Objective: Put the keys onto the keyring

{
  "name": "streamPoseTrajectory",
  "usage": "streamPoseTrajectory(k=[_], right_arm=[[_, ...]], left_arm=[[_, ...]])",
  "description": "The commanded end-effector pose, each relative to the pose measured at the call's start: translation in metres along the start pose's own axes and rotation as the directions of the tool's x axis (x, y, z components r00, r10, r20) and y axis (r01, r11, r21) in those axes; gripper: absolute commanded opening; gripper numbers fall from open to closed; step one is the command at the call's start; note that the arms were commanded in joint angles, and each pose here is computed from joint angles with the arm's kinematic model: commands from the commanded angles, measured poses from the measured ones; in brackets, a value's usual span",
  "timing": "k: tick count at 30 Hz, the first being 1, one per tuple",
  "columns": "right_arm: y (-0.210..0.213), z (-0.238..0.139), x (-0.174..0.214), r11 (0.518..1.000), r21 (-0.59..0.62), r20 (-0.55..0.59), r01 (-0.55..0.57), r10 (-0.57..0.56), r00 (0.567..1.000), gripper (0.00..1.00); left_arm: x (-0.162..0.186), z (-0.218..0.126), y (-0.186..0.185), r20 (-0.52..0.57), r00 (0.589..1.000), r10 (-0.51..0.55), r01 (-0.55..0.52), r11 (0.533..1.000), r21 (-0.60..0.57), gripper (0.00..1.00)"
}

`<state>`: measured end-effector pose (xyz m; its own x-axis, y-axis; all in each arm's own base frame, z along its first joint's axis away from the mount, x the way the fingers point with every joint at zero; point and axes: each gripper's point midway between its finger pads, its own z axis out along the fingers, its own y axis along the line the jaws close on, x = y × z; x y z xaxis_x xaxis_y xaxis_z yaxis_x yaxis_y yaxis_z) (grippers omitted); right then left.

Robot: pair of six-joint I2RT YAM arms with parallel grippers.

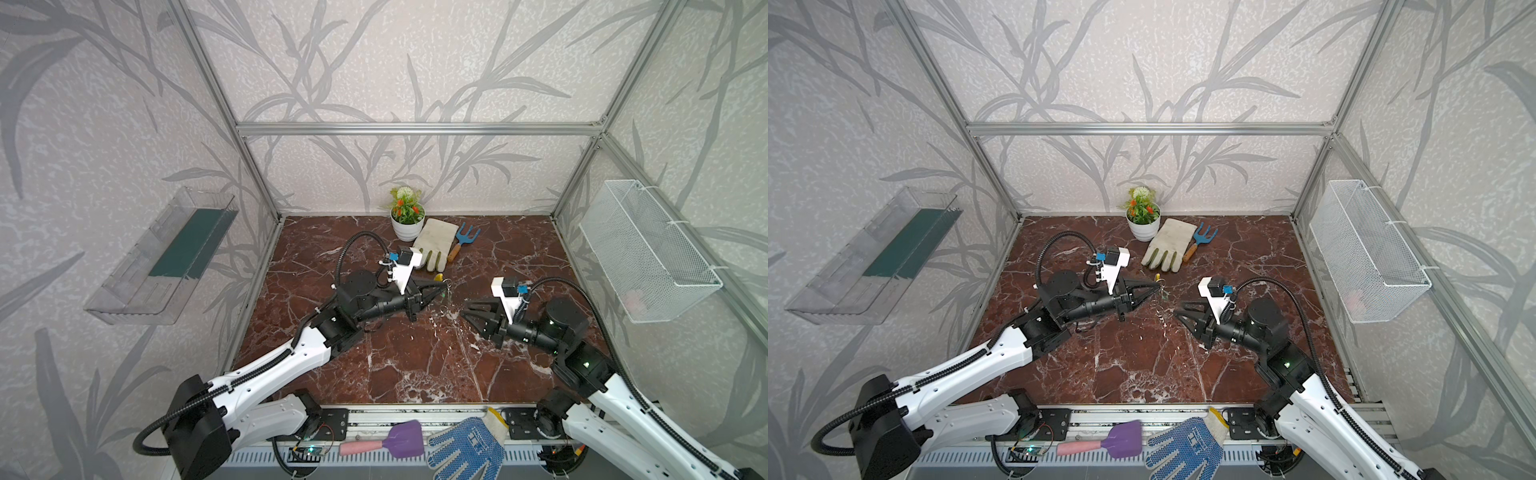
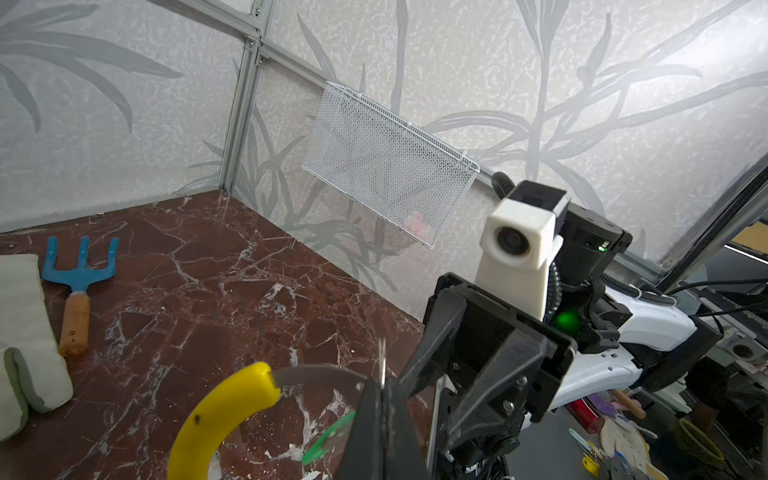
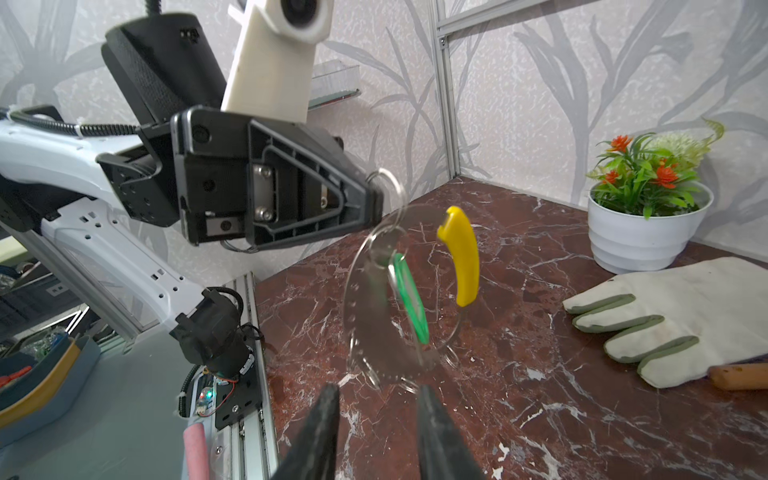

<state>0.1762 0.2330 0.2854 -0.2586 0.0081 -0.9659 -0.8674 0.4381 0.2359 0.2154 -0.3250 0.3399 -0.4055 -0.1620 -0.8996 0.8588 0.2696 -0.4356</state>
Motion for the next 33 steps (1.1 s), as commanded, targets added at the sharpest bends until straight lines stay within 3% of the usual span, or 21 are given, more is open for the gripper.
streamPoseTrajectory(k=[1,11,16,24,33], right_arm=[[-0.007,0.005,-0.002,0.989,0.103,-0.003,0.105,-0.105,0.994,0.36],[-0.002,0.019,-0.015,0.973,0.139,0.011,0.186,-0.190,0.982,0.34],[0.004,0.009,-0.014,0.975,0.116,0.030,0.190,-0.195,0.980,0.37],[-0.007,-0.015,-0.030,0.959,0.230,0.124,0.165,-0.197,0.972,0.39],[-0.008,0.006,-0.031,0.964,0.198,0.058,0.179,-0.194,0.979,0.38]], left_arm=[[-0.017,-0.003,-0.012,0.073,0.997,0.018,-0.020,0.999,0.036,0.00],[-0.015,-0.003,-0.016,0.057,0.998,0.014,-0.017,0.999,0.051,0.00],[-0.017,-0.005,-0.014,0.067,0.998,0.023,-0.025,0.999,0.037,0.00],[-0.017,-0.006,-0.013,0.063,0.998,0.028,-0.030,0.999,0.024,0.00],[-0.015,-0.003,-0.018,0.046,0.999,0.019,-0.022,0.998,0.060,0.00]])
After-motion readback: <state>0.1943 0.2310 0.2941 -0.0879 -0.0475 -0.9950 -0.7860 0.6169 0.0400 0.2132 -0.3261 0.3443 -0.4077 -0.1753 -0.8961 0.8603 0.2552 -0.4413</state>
